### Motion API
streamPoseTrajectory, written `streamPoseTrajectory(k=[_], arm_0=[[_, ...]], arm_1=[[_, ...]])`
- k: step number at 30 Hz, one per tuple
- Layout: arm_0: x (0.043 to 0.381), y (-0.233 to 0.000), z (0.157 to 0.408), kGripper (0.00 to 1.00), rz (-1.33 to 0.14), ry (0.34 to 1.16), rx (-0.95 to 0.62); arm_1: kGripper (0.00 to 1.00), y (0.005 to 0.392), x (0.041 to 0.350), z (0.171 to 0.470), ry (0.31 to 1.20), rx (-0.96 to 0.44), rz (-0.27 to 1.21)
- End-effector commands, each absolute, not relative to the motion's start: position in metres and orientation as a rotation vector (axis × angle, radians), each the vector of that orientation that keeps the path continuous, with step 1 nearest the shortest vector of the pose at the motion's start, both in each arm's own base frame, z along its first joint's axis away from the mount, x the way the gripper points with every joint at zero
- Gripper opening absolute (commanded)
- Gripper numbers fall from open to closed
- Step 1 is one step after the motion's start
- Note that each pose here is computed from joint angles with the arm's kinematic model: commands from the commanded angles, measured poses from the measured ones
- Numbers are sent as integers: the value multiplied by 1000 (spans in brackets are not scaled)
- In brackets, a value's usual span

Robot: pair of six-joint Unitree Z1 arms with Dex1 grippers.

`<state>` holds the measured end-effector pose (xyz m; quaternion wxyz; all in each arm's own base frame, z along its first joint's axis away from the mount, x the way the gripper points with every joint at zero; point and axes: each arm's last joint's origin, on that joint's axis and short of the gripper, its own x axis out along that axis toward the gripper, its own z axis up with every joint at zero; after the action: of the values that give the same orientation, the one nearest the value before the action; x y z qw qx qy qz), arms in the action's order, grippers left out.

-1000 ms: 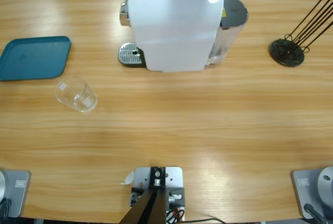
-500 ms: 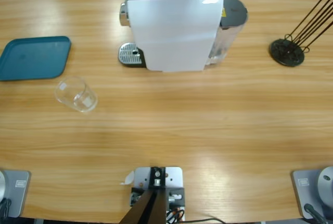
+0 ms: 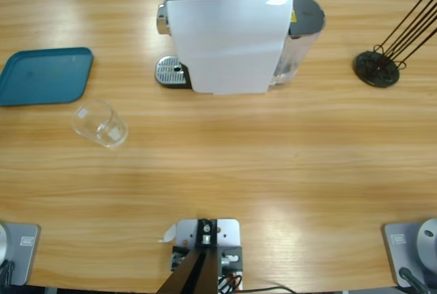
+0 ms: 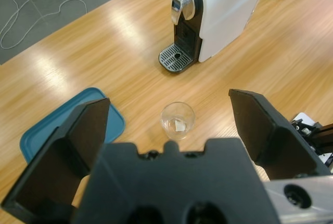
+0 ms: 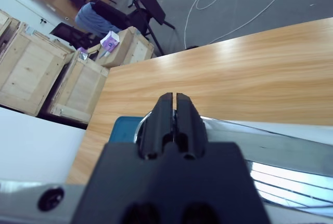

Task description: Pour coffee

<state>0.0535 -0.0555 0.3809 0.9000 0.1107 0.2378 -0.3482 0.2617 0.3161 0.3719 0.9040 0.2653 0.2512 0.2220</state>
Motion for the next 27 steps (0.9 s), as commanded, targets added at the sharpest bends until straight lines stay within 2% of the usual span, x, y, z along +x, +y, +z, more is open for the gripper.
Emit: streamPoseTrajectory(k=[1, 4, 7, 14, 17, 20, 21, 22, 23, 24, 27], arm_0=[[51, -52, 383, 1000, -728, 496, 236], [51, -53, 385, 1000, -727, 493, 235], [51, -53, 387, 1000, -727, 486, 234], [52, -54, 386, 1000, -727, 493, 235], [50, -52, 385, 1000, -723, 491, 232], [53, -54, 383, 1000, -719, 501, 237], [54, -56, 382, 1000, -717, 508, 241], [56, -58, 380, 1000, -714, 520, 249], [58, -60, 377, 1000, -709, 534, 258], [60, -62, 375, 1000, -706, 547, 265], [63, -67, 368, 1000, -705, 583, 282]], arm_1=[[0, 349, 255, 255, 766, 362, 427], [0, 355, 256, 221, 832, 324, 404], [0, 357, 258, 214, 846, 309, 399], [0, 350, 254, 190, 951, 223, 320], [0, 346, 252, 197, 936, 220, 323], [0, 340, 246, 241, 828, 130, 474], [41, 337, 243, 262, 783, 80, 535], [582, 330, 240, 290, 734, 55, 567], [855, 320, 240, 311, 689, 61, 577], [932, 309, 241, 334, 646, 74, 583], [934, 275, 234, 405, 540, 125, 648]])
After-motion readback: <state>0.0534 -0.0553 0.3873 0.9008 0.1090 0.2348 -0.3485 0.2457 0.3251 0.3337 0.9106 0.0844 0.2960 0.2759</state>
